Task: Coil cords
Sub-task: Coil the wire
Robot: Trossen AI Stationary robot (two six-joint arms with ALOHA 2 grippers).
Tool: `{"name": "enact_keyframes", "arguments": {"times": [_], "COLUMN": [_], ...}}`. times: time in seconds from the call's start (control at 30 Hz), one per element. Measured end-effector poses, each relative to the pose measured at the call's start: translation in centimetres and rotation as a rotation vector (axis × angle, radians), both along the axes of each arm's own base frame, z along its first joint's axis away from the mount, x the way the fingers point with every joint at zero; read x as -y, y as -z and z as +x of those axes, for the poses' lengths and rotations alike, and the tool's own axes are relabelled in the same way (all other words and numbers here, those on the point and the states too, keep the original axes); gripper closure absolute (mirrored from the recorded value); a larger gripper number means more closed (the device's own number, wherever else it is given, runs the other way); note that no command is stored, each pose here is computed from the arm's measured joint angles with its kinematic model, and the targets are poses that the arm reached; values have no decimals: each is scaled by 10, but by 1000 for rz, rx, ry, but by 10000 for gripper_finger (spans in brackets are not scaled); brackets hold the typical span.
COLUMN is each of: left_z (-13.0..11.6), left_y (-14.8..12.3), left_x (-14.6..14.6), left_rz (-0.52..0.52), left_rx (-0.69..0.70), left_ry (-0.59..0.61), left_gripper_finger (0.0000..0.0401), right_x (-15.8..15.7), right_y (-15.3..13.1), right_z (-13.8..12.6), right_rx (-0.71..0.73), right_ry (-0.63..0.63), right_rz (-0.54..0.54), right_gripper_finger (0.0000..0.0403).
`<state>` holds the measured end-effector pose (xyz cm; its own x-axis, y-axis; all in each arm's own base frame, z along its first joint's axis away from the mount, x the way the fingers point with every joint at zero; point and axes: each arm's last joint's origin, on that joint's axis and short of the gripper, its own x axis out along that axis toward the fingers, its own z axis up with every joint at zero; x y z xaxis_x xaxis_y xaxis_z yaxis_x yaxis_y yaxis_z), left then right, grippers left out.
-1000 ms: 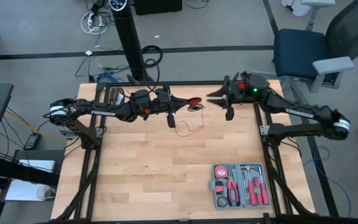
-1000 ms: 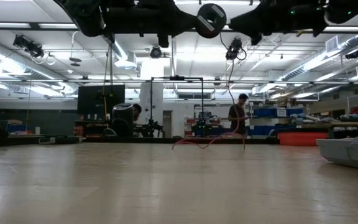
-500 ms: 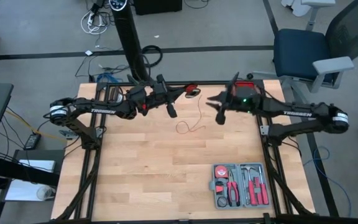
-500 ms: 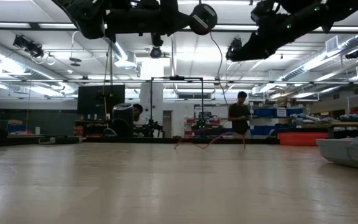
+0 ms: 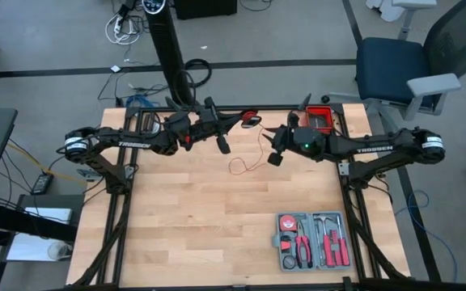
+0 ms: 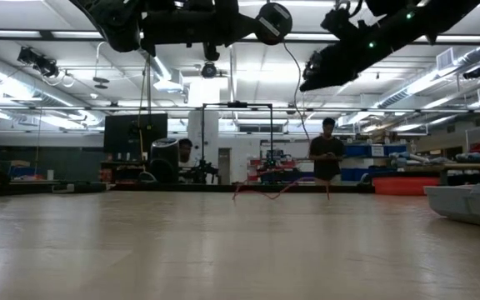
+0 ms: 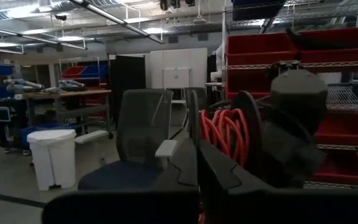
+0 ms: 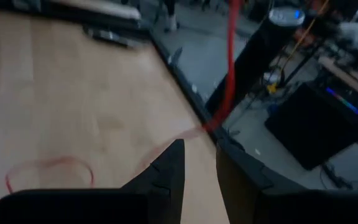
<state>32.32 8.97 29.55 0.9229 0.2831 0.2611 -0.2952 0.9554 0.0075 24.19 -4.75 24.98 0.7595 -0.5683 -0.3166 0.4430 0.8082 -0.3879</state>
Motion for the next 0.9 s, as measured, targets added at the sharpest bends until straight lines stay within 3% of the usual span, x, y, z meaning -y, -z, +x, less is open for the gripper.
{"name": "enact_keyframes", "arguments": {"times": [0.27,0.5,0.6,0.73,0.9], "left_z": [0,0,-1,-1,1], "left_y": [0,-2,-3,-4,0], "left_x": [1,2,2,2,-2], "left_rz": [4,-4,-6,-30,-119], "left_rx": [0,23,34,56,82], "left_ry": [20,48,49,48,-45], "left_gripper_finger": [401,401,401,401,401], "right_x": [-2,-1,-1,-1,-2], "right_y": [-14,-17,-17,-16,-9], "right_z": [4,5,5,6,21], "right_rx": [132,154,155,145,133], "right_ry": [-10,-5,-6,-8,-2], "right_rz": [-56,-67,-69,-75,-70], "right_gripper_finger": [317,319,336,389,397]}}
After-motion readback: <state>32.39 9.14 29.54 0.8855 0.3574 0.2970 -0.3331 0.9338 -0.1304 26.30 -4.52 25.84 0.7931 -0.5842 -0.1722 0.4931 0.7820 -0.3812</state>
